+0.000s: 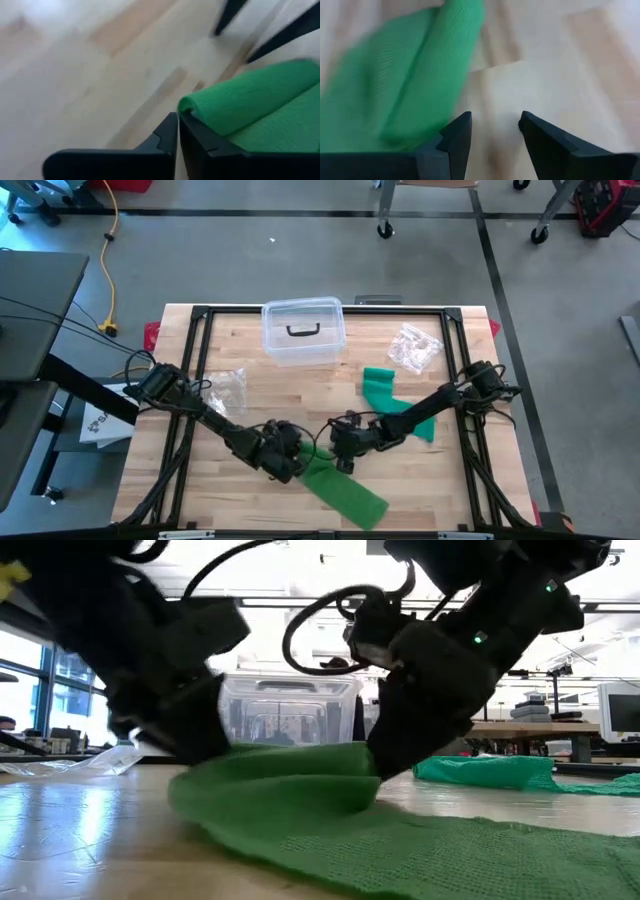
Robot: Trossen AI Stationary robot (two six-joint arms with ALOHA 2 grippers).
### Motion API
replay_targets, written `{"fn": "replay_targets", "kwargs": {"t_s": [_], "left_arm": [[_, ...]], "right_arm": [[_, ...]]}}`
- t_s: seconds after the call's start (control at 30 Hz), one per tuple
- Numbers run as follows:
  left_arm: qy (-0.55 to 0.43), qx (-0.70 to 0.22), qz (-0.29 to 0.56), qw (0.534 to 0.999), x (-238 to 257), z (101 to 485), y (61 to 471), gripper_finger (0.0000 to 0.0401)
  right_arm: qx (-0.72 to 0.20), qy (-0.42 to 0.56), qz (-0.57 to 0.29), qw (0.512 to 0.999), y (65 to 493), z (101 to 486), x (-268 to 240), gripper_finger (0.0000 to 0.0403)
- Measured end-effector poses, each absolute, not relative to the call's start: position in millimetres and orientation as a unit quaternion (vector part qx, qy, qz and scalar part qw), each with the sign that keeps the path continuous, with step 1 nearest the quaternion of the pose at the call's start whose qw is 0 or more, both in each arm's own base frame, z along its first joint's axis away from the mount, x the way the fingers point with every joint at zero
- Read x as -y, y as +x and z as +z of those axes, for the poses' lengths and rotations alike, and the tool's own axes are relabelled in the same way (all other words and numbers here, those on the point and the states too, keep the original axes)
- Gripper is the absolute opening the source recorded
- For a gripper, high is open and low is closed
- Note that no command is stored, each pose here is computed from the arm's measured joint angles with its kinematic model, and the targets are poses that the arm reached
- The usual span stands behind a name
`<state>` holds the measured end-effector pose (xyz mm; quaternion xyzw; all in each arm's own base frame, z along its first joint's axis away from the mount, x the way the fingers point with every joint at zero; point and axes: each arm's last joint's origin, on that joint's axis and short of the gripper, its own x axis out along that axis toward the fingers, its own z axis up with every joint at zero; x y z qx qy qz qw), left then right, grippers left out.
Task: Roll bandage
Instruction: Roll the green bandage
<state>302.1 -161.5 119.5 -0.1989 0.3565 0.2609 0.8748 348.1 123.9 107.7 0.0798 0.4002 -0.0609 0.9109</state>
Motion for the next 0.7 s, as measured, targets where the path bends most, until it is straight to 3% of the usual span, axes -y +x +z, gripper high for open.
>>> {"fn": "replay_targets", "kwargs": {"t_s": [0.2, 0.43, 0.5, 0.63, 0.7], "left_arm": [[-0.153, -0.332, 0.246, 0.898, 162, 127, 308, 0.0003], [-0.138, -0.358, 0.269, 0.883, 160, 124, 301, 0.0001], [-0.140, -0.359, 0.273, 0.882, 160, 124, 300, 0.0001], [-0.144, -0.353, 0.267, 0.885, 161, 125, 301, 0.0001], [-0.139, -0.350, 0.259, 0.889, 161, 126, 303, 0.0001]], "right_arm": [[-0.376, 0.006, -0.105, 0.921, 346, 109, -127, 0.0169], [-0.391, -0.048, -0.184, 0.900, 328, 129, -122, 0.0169], [-0.424, -0.026, -0.139, 0.895, 321, 138, -124, 0.0169], [-0.480, 0.048, 0.029, 0.875, 314, 142, -141, 0.0169], [-0.490, 0.073, 0.060, 0.867, 314, 136, -150, 0.0160]]}}
